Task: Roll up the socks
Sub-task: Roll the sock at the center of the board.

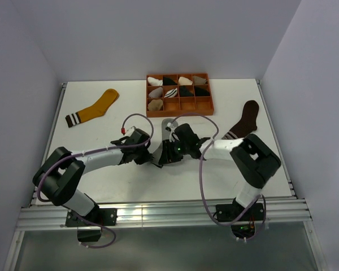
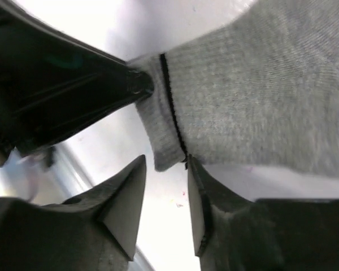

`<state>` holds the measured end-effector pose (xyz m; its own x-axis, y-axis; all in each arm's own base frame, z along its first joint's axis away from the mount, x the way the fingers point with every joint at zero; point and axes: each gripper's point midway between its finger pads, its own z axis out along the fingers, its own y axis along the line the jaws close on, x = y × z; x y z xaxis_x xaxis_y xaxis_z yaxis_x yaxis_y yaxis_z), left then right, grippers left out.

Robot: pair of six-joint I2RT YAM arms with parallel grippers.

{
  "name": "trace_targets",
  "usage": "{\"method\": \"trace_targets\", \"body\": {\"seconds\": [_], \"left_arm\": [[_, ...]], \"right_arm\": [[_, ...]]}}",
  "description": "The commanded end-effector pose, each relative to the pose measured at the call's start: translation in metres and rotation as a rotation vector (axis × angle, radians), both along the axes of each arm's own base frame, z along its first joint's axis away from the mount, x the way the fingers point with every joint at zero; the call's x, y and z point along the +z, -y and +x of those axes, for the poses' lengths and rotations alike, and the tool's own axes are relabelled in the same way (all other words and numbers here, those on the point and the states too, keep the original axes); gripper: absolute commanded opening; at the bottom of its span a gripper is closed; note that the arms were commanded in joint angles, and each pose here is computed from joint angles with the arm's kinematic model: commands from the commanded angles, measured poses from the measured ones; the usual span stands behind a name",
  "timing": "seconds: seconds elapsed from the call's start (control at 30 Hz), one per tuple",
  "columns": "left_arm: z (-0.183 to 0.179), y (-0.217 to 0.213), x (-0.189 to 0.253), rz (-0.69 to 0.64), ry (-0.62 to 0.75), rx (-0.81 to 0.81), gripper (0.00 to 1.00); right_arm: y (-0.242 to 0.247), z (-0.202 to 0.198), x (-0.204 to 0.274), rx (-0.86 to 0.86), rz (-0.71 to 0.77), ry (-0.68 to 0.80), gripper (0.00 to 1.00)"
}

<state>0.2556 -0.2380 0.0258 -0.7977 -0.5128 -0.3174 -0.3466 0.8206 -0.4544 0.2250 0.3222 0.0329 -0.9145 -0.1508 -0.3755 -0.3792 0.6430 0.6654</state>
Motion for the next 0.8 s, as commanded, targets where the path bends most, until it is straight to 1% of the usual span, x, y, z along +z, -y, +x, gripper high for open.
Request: {"method": "trace_targets", "body": {"seconds": [0.0,0.03,0.07,0.1,0.13,0.17,0.2,0.27,0.37,0.63,0.77], "left_arm": [[-0.008,-0.014,-0.014,0.139,-0.065,-0.056,0.0],[-0.007,-0.013,-0.013,0.144,-0.063,-0.066,0.0],[-0.006,-0.013,-0.015,0.159,-0.071,-0.071,0.0],[-0.003,-0.012,-0.011,0.171,-0.065,-0.086,0.0],[-0.001,-0.012,-0.01,0.176,-0.066,-0.092,0.0],[-0.001,-0.01,-0.011,0.182,-0.072,-0.104,0.0],[0.004,-0.007,-0.006,0.188,-0.061,-0.115,0.0],[0.006,-0.005,-0.006,0.199,-0.068,-0.132,0.0],[0.007,-0.001,-0.008,0.197,-0.08,-0.147,0.0],[0.006,0.004,-0.011,0.187,-0.094,-0.18,0.0],[0.006,0.006,-0.01,0.181,-0.095,-0.187,0.0]], "right_arm": [[0.019,0.022,0.014,-0.096,-0.159,0.314,0.44],[0.019,0.026,0.019,-0.104,-0.178,0.383,0.45],[0.024,0.027,0.018,-0.142,-0.247,0.467,0.45],[0.021,0.028,0.029,-0.159,-0.244,0.531,0.45],[0.02,0.026,0.032,-0.148,-0.261,0.579,0.45],[0.025,0.03,0.037,-0.186,-0.297,0.636,0.45],[0.016,0.02,0.041,-0.156,-0.292,0.673,0.45],[0.01,0.012,0.045,-0.137,-0.31,0.743,0.45],[0.001,0.008,0.047,-0.112,-0.318,0.783,0.45],[-0.013,0.008,0.028,-0.062,-0.415,0.834,0.45],[-0.019,0.006,0.023,-0.044,-0.418,0.851,0.45]]}}
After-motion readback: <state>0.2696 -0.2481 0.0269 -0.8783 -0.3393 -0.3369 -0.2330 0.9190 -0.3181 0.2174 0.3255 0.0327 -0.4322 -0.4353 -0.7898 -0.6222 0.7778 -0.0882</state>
